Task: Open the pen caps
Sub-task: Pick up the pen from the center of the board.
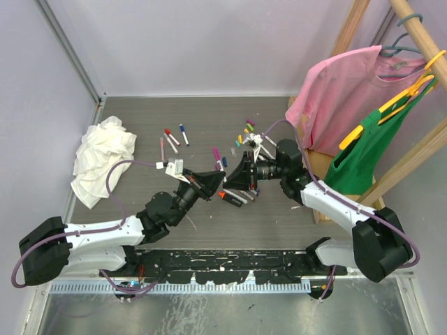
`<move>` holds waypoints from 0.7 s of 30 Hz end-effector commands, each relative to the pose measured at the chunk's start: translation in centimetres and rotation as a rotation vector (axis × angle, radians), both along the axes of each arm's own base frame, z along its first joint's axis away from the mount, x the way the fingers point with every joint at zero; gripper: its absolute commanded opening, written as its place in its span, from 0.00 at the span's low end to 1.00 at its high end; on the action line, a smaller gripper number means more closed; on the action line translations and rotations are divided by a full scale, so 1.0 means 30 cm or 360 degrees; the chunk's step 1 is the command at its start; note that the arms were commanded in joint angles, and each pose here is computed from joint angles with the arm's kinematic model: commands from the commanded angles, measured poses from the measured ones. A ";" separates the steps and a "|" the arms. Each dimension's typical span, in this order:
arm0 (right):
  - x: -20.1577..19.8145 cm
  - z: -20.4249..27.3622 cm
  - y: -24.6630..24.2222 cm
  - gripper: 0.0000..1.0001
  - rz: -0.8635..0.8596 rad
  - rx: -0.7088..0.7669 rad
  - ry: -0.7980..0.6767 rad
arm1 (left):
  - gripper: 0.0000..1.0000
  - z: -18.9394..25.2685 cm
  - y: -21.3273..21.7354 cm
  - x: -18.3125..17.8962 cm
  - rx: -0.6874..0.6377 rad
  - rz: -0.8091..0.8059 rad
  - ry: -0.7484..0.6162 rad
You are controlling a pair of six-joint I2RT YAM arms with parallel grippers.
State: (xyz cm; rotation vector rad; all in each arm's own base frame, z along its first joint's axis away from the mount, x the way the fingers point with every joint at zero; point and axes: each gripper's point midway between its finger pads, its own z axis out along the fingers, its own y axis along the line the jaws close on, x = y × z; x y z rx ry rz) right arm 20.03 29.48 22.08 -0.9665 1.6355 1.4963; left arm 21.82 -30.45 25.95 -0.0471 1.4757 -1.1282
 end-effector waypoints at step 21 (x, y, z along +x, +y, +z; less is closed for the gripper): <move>0.006 0.049 0.021 0.01 0.0058 0.0013 -0.0053 | 0.48 0.082 0.018 -0.001 -0.0108 0.0036 -0.0057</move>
